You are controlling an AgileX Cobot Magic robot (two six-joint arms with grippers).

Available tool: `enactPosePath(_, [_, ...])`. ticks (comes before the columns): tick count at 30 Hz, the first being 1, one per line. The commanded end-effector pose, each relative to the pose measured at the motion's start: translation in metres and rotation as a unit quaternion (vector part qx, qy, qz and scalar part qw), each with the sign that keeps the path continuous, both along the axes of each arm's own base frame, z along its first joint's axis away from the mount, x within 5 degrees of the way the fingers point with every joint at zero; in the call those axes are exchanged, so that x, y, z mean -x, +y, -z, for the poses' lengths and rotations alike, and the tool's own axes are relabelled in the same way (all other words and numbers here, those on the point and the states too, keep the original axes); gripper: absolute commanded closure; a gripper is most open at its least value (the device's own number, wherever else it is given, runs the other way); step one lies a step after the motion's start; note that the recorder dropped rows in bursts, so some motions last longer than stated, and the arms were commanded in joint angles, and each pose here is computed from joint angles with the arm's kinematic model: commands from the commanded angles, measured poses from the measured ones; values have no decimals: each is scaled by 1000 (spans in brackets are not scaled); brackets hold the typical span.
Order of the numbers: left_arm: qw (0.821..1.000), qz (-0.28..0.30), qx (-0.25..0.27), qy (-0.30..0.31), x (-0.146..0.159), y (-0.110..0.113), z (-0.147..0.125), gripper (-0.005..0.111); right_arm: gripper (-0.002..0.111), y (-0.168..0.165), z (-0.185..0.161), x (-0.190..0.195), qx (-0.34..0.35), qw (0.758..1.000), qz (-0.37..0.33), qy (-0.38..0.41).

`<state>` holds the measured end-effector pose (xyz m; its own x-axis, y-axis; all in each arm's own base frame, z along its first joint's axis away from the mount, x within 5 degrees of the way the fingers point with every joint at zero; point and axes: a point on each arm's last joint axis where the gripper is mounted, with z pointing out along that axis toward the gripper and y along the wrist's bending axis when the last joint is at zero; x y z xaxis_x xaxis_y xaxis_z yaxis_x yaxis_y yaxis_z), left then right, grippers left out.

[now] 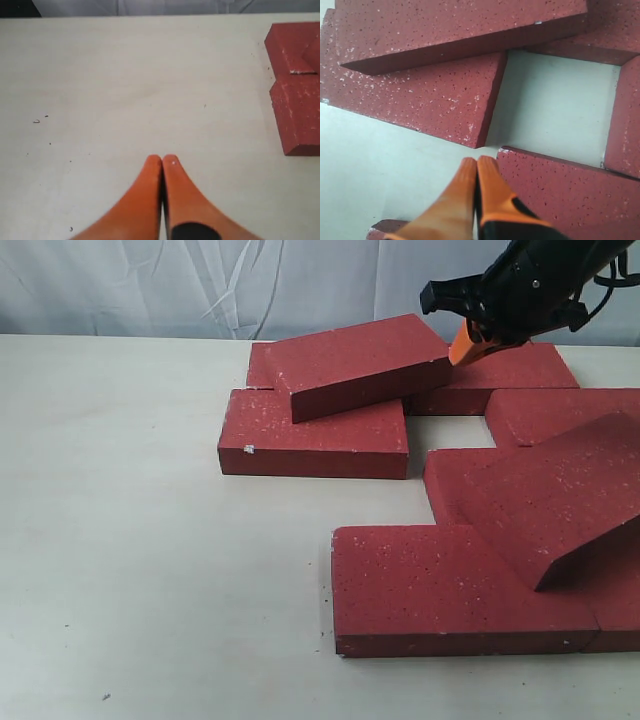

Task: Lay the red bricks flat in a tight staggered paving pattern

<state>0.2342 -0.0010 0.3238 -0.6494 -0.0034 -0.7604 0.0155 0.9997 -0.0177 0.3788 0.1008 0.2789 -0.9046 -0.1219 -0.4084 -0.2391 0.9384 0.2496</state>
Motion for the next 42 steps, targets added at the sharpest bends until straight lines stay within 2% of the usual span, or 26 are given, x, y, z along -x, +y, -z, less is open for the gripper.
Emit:
enactPosePath(1, [997, 15, 6, 79, -33, -4, 14, 107, 109, -2, -2, -3, -1, 1000, 3, -12])
enactPosePath(13, [968, 67, 68, 230, -112, -24, 84, 107, 109, 1, -3, -4, -19, 1000, 9, -19])
enactPosePath(19, [952, 103, 65, 282, -144, -53, 108, 107, 109, 3, -4, -4, -33, 999, 13, -16])
enactPosePath(25, [947, 128, 63, 289, -174, -87, 129, 107, 109, 3, -4, -4, -33, 999, 13, -16])
enactPosePath(29, [941, 124, 69, 309, -187, -102, 150, 107, 109, 3, -4, -4, -33, 999, 13, -16])
enactPosePath(35, [936, 124, 82, 320, -200, -111, 173, 107, 109, 3, -4, -4, -33, 999, 13, -16])
enactPosePath(39, [939, 114, 117, 303, -204, -115, 174, 107, 109, 3, -3, -4, -31, 999, 12, -14])
enactPosePath(42, [944, 110, 117, 288, -207, -115, 174, 107, 109, 3, -3, -4, -31, 999, 12, -14])
